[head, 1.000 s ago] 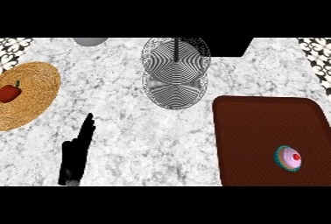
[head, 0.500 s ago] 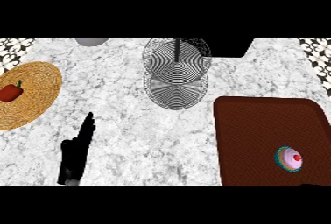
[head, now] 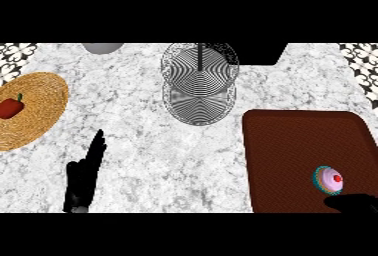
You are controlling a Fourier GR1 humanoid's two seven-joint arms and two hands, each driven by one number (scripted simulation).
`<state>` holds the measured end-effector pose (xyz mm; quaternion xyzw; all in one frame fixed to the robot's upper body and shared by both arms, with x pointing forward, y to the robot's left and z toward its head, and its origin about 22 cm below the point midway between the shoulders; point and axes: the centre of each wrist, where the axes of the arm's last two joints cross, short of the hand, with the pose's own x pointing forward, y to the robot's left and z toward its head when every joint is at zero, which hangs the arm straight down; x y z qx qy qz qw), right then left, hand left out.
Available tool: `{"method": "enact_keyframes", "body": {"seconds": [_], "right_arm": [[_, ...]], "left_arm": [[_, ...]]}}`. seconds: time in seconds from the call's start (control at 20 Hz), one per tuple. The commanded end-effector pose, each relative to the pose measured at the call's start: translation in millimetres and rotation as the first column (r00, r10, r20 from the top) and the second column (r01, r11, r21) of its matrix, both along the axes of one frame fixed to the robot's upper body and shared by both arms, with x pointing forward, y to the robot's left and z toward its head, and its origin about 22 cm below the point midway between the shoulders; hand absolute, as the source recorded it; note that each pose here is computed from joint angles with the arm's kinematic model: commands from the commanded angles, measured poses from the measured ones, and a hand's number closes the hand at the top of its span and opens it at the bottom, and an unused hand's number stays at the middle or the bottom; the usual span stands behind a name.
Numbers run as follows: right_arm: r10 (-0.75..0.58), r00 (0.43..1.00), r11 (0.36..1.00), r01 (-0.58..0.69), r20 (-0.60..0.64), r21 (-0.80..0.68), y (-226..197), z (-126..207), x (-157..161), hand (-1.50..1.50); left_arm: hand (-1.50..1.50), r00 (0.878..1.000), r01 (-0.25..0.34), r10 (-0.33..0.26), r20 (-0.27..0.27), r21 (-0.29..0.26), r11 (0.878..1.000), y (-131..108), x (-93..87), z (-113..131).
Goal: Pick the cupcake from the tray and place it in the tiered basket
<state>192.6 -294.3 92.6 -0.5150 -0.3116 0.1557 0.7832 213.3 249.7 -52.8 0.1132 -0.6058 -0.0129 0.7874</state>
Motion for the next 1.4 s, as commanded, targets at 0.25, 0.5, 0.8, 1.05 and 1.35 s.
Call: {"method": "enact_keyframes", "body": {"seconds": [0.25, 0.5, 0.8, 1.05, 1.35], "right_arm": [[-0.062, 0.979, 0.998, 0.064, -0.197, 0.008, 9.5, -26.6, 24.4, -1.5], [-0.095, 0.957, 0.994, 0.106, -0.273, 0.026, 11.0, -15.1, 30.4, -1.5], [-0.082, 0.947, 0.993, 0.106, -0.31, 0.06, 11.4, -25.4, 43.9, -1.5], [-0.088, 0.942, 0.992, 0.111, -0.323, 0.053, 9.2, -40.3, 41.6, -1.5], [-0.084, 0.923, 0.986, 0.132, -0.375, 0.103, -1.6, -38.2, 52.2, -1.5]], "left_arm": [[0.0, 1.0, -0.008, 0.008, -0.023, -0.015, 1.0, 2.9, 7.1, -4.1], [0.0, 1.0, -0.004, 0.004, -0.006, 0.01, 1.0, 6.3, -14.5, -16.8], [0.0, 1.0, -0.011, 0.011, -0.002, -0.006, 1.0, -4.8, -9.2, -2.1], [0.0, 1.0, -0.002, 0.002, 0.009, -0.002, 1.0, -8.3, -4.5, -0.8], [0.0, 1.0, -0.007, 0.007, -0.019, 0.005, 1.0, -3.9, -1.7, -5.5]]}}
